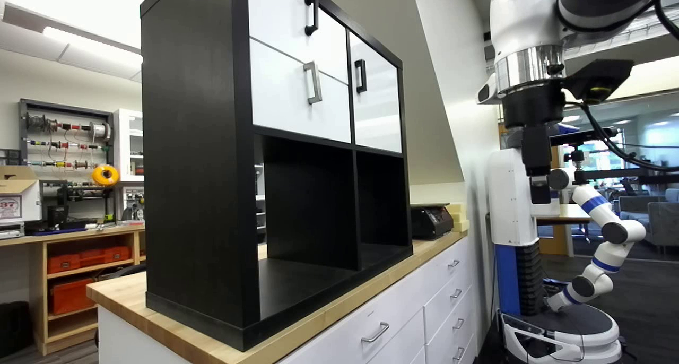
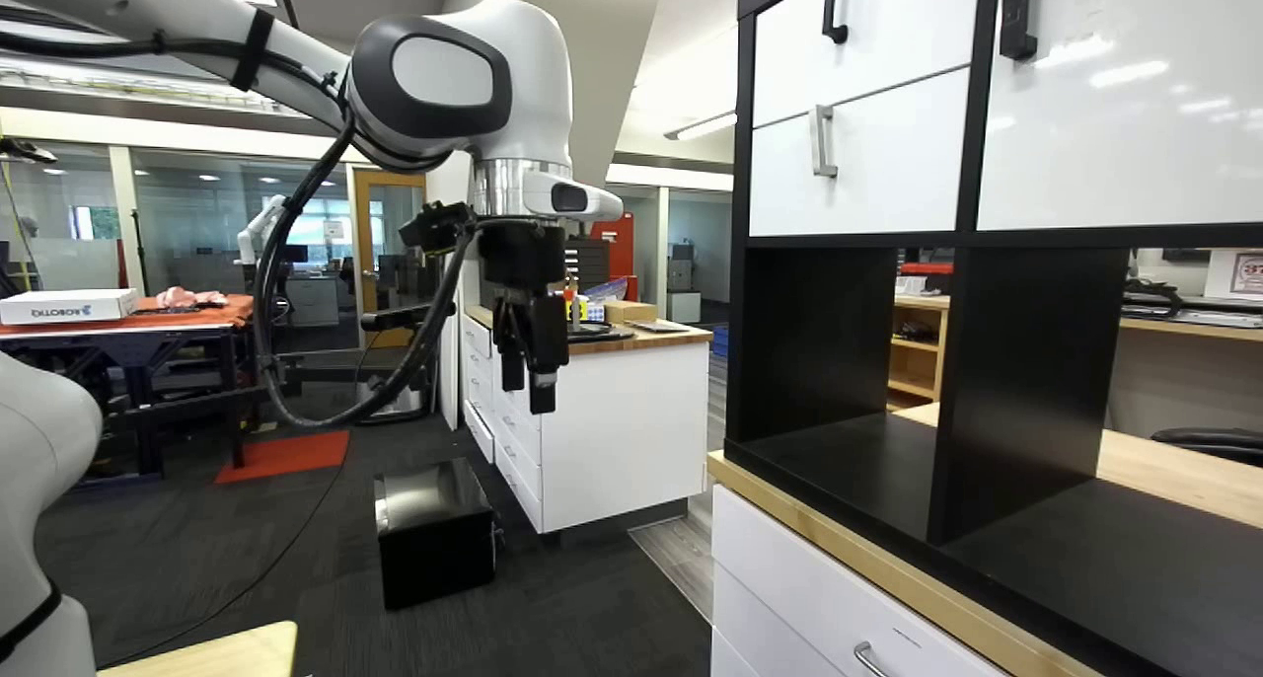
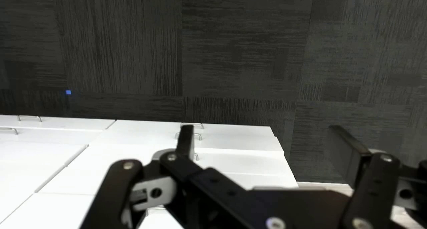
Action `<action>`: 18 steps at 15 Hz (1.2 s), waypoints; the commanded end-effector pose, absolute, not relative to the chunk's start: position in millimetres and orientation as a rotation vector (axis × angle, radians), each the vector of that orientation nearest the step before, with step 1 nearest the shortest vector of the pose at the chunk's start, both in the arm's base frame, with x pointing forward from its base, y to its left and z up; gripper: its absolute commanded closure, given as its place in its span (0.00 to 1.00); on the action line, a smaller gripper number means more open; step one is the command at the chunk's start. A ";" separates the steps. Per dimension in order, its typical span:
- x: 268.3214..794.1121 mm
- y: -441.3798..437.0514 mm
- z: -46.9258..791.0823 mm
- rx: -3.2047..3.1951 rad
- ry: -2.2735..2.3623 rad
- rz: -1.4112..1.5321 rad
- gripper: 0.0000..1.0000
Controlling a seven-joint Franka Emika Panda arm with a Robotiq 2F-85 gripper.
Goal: Open the bottom drawer on the right
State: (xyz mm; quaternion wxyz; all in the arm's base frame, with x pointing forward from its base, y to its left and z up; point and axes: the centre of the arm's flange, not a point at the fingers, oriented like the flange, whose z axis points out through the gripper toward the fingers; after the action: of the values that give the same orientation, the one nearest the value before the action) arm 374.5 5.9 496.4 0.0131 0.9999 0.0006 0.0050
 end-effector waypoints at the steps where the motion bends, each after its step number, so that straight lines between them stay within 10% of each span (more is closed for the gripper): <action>1: 392.5 4.8 521.3 3.106 -0.025 0.155 0.00; 18: 421.6 7.3 610.1 3.041 -0.094 0.657 0.00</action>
State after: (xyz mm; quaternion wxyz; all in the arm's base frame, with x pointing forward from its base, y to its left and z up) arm 411.4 6.6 593.2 0.0076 0.9827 -0.0153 0.1846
